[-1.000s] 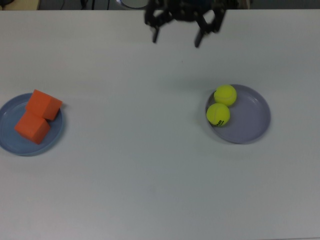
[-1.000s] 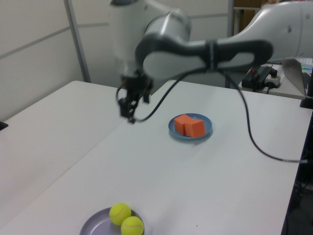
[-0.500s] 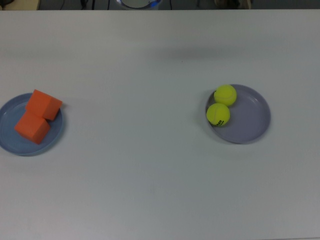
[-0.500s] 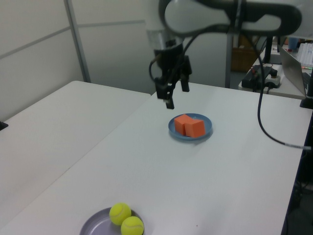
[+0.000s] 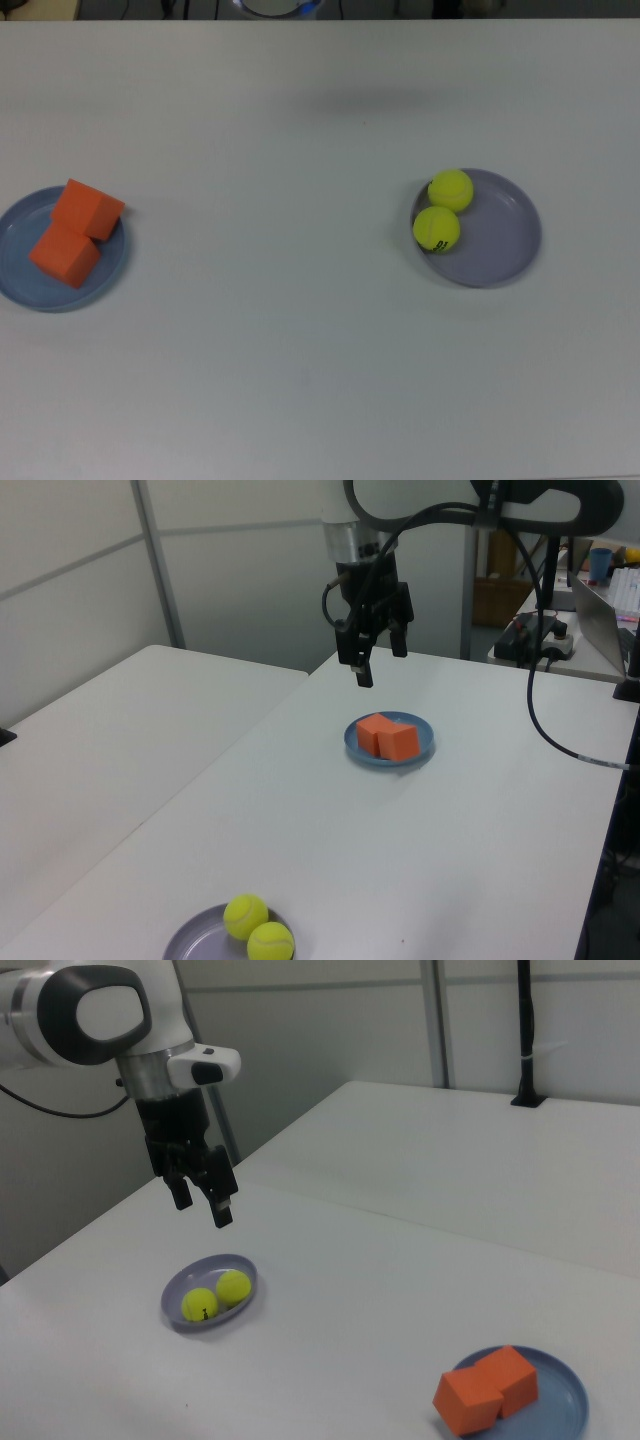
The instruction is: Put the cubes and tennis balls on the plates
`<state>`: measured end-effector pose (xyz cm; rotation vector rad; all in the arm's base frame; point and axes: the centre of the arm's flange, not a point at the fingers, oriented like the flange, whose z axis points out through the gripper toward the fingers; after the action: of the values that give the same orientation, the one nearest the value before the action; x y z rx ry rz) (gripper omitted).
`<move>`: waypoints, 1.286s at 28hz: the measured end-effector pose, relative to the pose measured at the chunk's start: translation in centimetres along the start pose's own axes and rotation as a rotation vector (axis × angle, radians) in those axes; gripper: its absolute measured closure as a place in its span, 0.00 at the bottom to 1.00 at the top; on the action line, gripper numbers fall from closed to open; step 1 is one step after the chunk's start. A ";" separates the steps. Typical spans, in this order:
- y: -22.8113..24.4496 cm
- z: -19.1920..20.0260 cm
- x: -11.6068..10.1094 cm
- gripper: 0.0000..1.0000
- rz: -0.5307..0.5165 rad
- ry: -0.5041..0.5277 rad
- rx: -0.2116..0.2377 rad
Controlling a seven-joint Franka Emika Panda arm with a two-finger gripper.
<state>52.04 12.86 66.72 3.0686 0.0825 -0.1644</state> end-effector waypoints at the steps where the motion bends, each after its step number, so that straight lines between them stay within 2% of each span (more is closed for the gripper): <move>1: 0.3 0.1 -0.1 0.00 0.006 -0.011 -0.001; 15: 1.7 -0.5 -0.7 0.00 0.030 -0.014 -0.001; 21: 1.8 -1.2 0.1 0.00 0.034 0.059 0.012; 36: 4.9 -0.6 0.8 0.00 0.070 0.052 0.014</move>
<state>53.23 8.06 67.57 3.0851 -0.0243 -0.0825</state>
